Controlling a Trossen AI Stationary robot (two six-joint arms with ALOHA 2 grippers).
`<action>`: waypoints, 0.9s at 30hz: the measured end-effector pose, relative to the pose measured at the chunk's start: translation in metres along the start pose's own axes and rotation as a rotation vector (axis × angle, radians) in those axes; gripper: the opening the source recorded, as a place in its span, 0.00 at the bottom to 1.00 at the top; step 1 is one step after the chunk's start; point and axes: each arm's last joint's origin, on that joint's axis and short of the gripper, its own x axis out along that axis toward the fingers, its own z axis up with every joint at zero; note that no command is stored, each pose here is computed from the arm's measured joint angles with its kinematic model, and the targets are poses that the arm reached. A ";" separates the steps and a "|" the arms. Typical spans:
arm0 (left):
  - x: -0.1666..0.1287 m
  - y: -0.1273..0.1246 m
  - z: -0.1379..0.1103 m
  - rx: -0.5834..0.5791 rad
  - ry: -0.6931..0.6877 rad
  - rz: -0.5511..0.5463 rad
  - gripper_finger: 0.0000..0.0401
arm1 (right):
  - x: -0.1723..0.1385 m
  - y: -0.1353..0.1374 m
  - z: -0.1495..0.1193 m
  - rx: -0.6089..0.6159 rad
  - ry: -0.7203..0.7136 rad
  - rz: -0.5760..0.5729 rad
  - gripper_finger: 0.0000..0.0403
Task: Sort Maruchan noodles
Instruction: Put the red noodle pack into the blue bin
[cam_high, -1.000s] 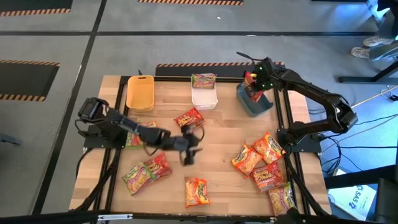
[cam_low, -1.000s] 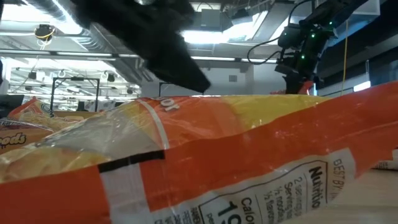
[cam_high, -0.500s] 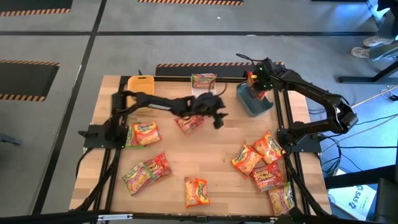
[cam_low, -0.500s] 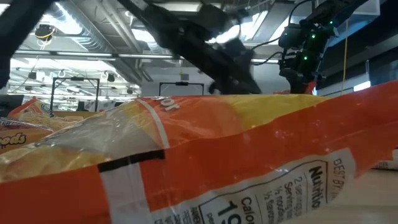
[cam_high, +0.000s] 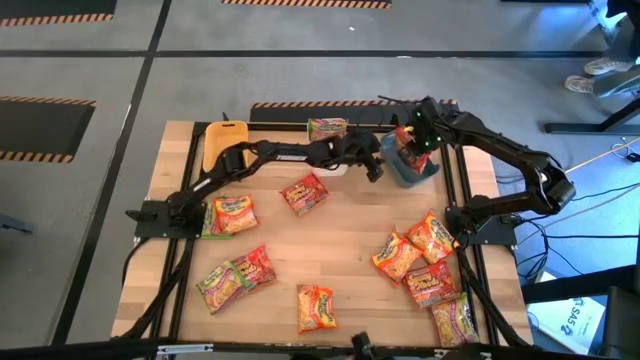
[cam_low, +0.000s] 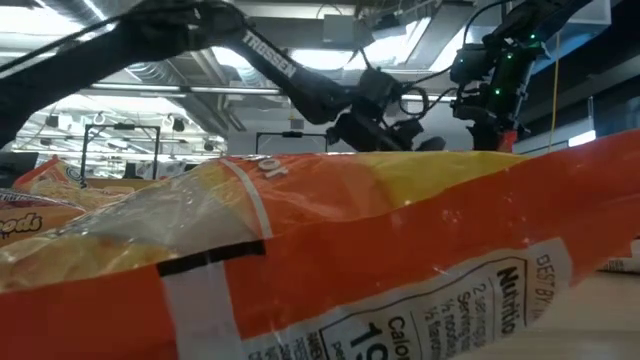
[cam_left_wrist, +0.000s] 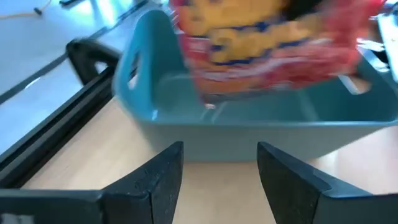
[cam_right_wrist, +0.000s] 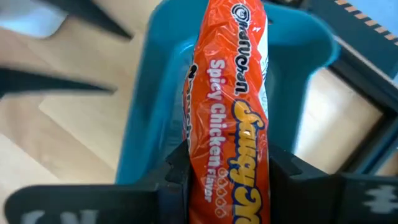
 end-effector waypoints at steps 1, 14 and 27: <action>0.001 0.003 0.000 -0.003 -0.001 0.007 0.49 | 0.002 0.001 -0.002 -0.005 0.008 0.004 0.25; 0.003 0.021 0.002 0.084 -0.017 0.073 0.49 | 0.019 0.010 -0.019 0.027 0.080 0.130 0.25; 0.003 0.021 0.008 0.085 -0.073 0.076 0.49 | 0.019 0.032 -0.013 -0.025 0.003 0.232 0.25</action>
